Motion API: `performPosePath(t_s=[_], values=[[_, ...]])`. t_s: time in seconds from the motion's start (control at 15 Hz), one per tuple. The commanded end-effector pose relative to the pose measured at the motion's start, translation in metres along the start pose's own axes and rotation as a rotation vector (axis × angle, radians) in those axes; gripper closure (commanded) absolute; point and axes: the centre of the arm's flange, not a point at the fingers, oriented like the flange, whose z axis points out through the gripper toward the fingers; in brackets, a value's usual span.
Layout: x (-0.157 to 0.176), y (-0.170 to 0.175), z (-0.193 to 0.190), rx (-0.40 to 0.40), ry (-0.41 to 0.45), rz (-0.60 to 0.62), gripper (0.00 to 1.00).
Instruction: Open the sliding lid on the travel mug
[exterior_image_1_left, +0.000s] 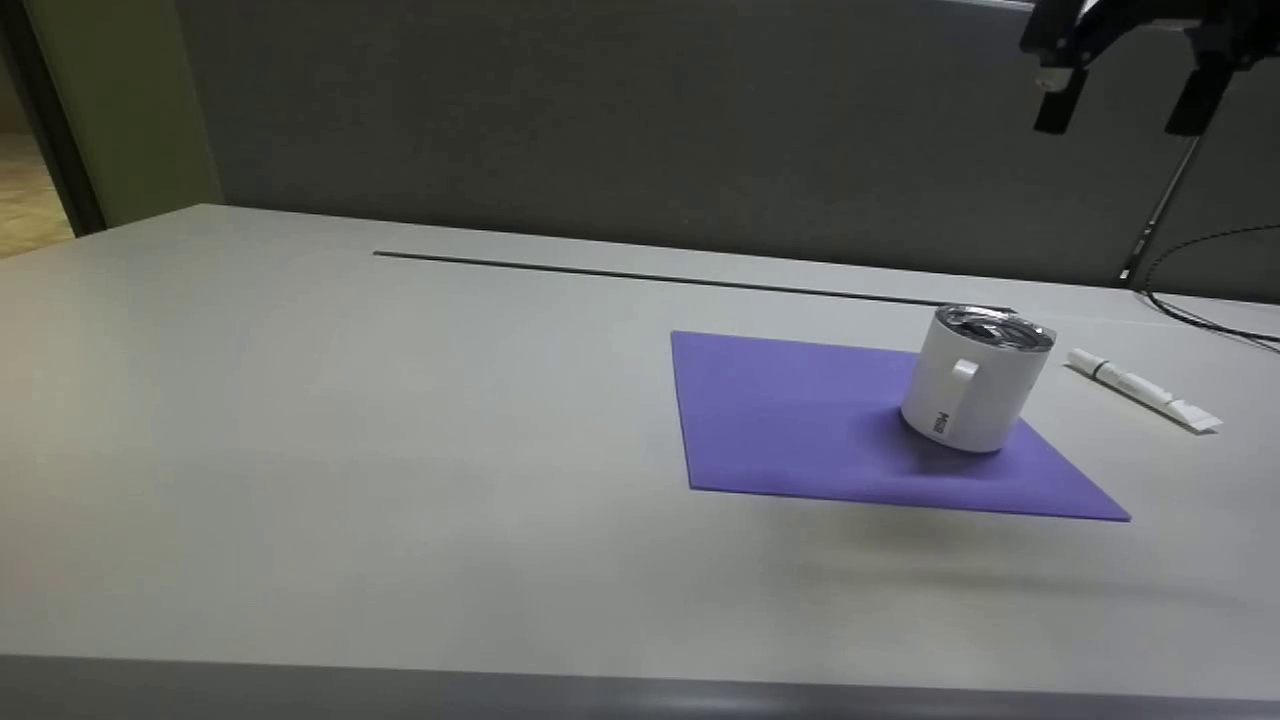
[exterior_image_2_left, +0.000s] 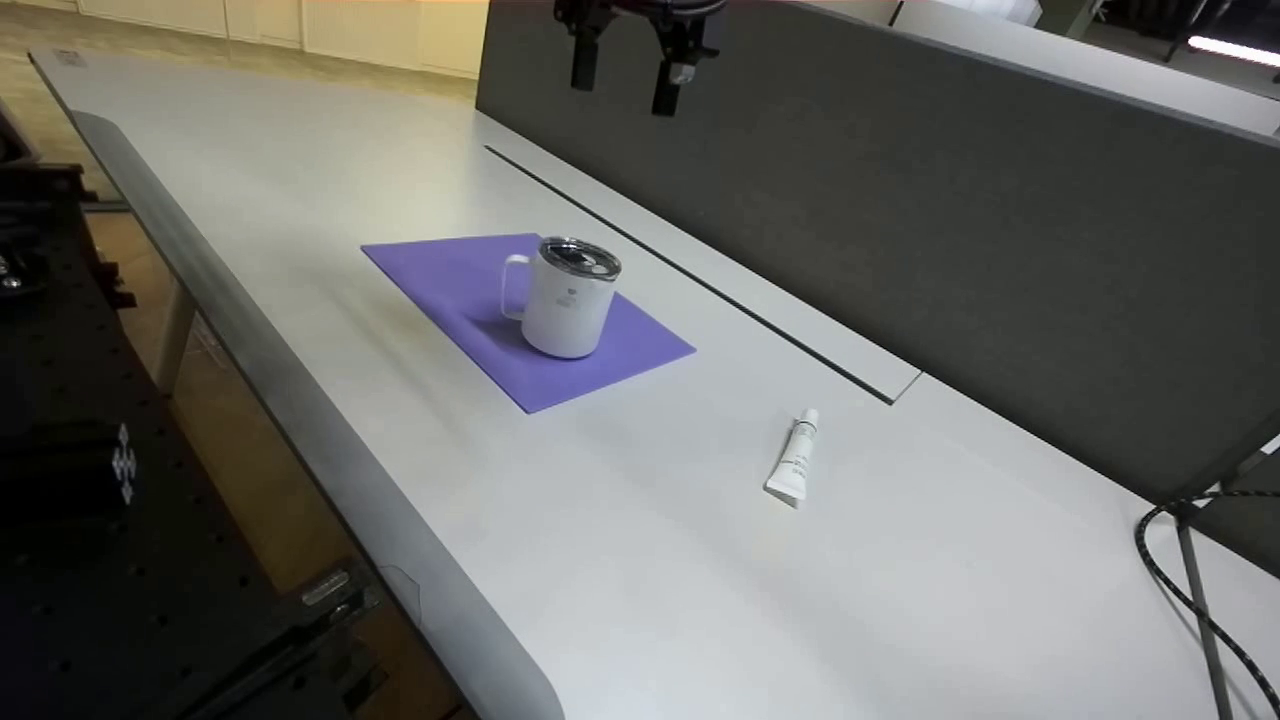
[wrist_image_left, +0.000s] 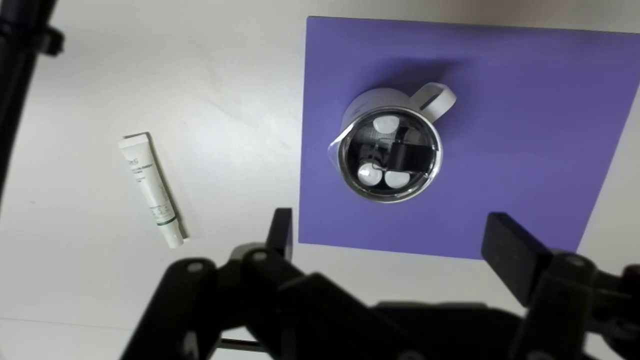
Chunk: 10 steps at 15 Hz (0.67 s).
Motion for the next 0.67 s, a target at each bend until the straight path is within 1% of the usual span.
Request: performPosePath(t_s=[0.0, 0.13, 0.2, 0.33, 0.6], values=[[0.033, -0.018, 0.032, 0.037, -0.003, -0.002, 0.33], [0.036, -0.033, 0.050, 0.016, -0.010, -0.020, 0.49], [0.036, -0.040, 0.059, 0.011, -0.020, -0.035, 0.55], [0.033, -0.052, 0.075, -0.009, -0.008, -0.067, 0.69], [0.030, -0.063, 0.100, -0.010, -0.027, -0.113, 0.95]])
